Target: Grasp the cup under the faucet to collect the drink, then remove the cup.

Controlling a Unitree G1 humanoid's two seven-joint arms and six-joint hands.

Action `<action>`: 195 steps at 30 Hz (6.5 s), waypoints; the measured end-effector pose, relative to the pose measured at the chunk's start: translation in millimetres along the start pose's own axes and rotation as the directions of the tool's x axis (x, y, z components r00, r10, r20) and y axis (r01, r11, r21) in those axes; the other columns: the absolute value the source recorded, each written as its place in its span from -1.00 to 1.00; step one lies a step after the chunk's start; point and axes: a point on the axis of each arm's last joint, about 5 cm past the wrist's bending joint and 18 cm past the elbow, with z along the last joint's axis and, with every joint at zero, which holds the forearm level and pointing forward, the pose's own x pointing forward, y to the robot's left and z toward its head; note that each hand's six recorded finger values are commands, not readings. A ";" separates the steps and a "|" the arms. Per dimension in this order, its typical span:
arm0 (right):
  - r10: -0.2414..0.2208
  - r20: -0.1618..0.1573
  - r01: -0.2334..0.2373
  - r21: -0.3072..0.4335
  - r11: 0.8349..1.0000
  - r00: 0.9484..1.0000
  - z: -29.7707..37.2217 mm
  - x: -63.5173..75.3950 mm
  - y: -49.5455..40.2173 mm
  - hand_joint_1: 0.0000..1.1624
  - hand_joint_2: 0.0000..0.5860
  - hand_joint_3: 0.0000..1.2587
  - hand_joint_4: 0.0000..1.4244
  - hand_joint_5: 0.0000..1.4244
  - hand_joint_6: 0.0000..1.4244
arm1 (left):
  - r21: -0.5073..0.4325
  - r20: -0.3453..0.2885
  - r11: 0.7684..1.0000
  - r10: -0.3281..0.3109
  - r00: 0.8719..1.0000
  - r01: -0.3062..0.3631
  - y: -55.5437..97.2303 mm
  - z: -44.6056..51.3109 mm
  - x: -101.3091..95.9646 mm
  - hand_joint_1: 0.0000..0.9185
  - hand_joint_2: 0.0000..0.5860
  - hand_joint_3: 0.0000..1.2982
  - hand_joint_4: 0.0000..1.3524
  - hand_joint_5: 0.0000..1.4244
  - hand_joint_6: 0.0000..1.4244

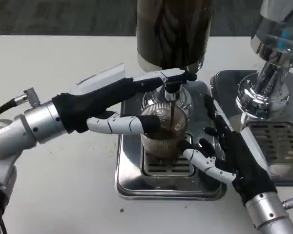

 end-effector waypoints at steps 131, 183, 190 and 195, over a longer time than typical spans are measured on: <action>0.004 0.053 0.003 -0.131 0.991 0.999 -1.2 31.9 43.5 0.21 -0.28 -0.57 -0.47 -0.28 0.14 | -0.315 -0.240 0.870 0.313 0.919 -0.379 -44.7 -14.6 -77.2 -1.00 -0.34 -0.51 -0.66 -0.73 -0.76; -0.360 0.179 0.388 -0.159 0.908 0.916 -15.0 -7.7 58.1 0.26 -0.23 -0.15 -0.04 0.20 0.71 | -0.325 -0.277 0.863 0.304 0.911 -0.387 -47.6 -17.9 -79.9 -1.00 -0.34 -0.54 -0.62 -0.70 -0.71; -0.397 0.191 0.427 -0.148 0.892 0.898 -13.1 -16.2 54.1 0.24 -0.24 -0.11 -0.03 0.22 0.73 | -0.321 -0.285 0.866 0.296 0.912 -0.382 -49.0 -18.8 -80.2 -1.00 -0.34 -0.55 -0.65 -0.71 -0.70; -0.421 0.206 0.452 -0.141 0.881 0.884 -10.0 -22.3 52.0 0.25 -0.24 -0.10 -0.02 0.23 0.73 | -0.260 -0.265 0.901 0.280 0.923 -0.348 -49.4 -16.2 -77.1 -1.00 -0.37 -0.59 -0.72 -0.76 -0.74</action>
